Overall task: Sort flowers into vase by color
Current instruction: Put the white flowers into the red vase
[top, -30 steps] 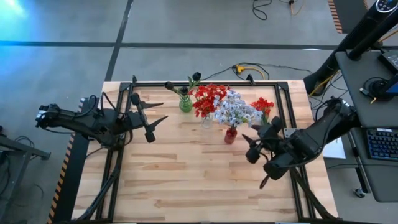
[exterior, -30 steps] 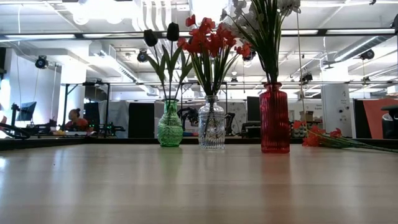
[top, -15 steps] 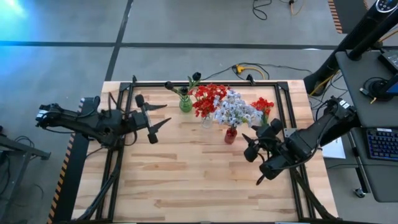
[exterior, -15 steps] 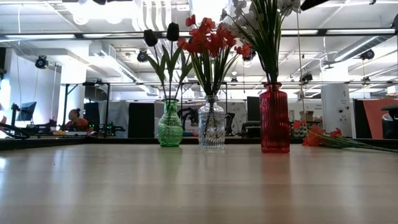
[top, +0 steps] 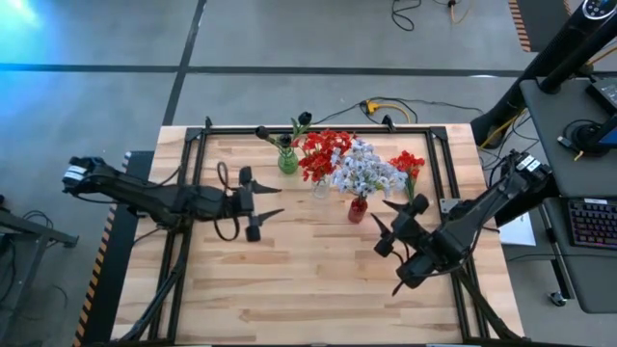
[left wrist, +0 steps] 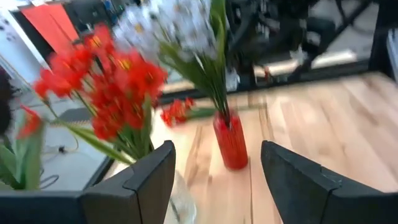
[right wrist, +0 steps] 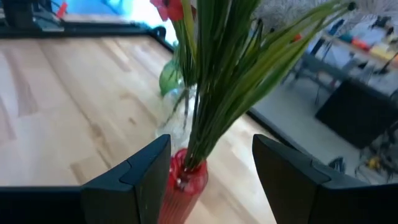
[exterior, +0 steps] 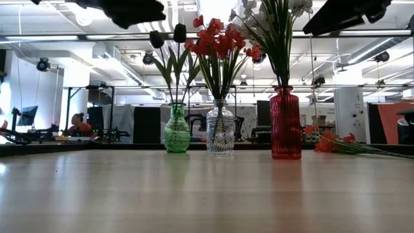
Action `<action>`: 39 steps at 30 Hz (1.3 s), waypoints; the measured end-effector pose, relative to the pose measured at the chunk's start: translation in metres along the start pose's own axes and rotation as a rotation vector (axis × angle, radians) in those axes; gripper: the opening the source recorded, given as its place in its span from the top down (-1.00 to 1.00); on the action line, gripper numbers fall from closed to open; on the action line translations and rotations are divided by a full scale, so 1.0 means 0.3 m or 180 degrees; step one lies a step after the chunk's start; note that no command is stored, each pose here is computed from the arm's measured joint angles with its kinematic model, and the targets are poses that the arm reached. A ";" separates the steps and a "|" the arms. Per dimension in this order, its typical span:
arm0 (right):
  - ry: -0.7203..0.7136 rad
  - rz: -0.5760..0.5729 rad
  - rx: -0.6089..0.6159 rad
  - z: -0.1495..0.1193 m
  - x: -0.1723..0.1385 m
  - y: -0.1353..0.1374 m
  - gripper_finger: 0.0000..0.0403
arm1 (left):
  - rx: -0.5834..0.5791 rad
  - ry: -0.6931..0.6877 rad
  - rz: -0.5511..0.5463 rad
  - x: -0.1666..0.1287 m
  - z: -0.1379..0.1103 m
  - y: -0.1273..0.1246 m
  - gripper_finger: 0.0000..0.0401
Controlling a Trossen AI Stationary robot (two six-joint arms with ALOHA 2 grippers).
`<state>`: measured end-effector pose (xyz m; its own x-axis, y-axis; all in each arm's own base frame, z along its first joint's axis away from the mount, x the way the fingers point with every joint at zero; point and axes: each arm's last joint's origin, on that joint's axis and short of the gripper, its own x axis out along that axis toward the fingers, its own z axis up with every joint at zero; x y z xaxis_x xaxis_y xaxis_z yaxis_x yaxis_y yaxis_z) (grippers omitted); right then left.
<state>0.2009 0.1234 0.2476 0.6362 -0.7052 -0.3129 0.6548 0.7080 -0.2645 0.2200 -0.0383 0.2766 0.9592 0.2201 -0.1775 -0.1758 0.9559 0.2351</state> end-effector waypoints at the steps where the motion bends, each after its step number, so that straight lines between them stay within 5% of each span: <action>1: -0.0043 -0.0010 -0.0028 -0.008 0.003 0.003 -0.09 | 0.0034 0.0072 -0.0011 0.004 -0.009 -0.003 -0.09; 18: -0.0282 -0.0057 0.0079 0.031 0.059 0.056 -0.09 | 0.0163 0.0296 -0.0046 0.018 -0.039 -0.015 -0.09; 39: -0.0358 -0.0099 0.0485 0.099 0.061 -0.009 -0.09 | 0.0000 0.0321 -0.0042 0.018 -0.052 -0.017 -0.09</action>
<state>0.2229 0.1074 0.2696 0.6506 -0.7325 -0.2006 0.7237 0.6780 -0.1287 0.2225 -0.0389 0.2596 0.9343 0.2259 -0.2758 -0.1633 0.9589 0.2321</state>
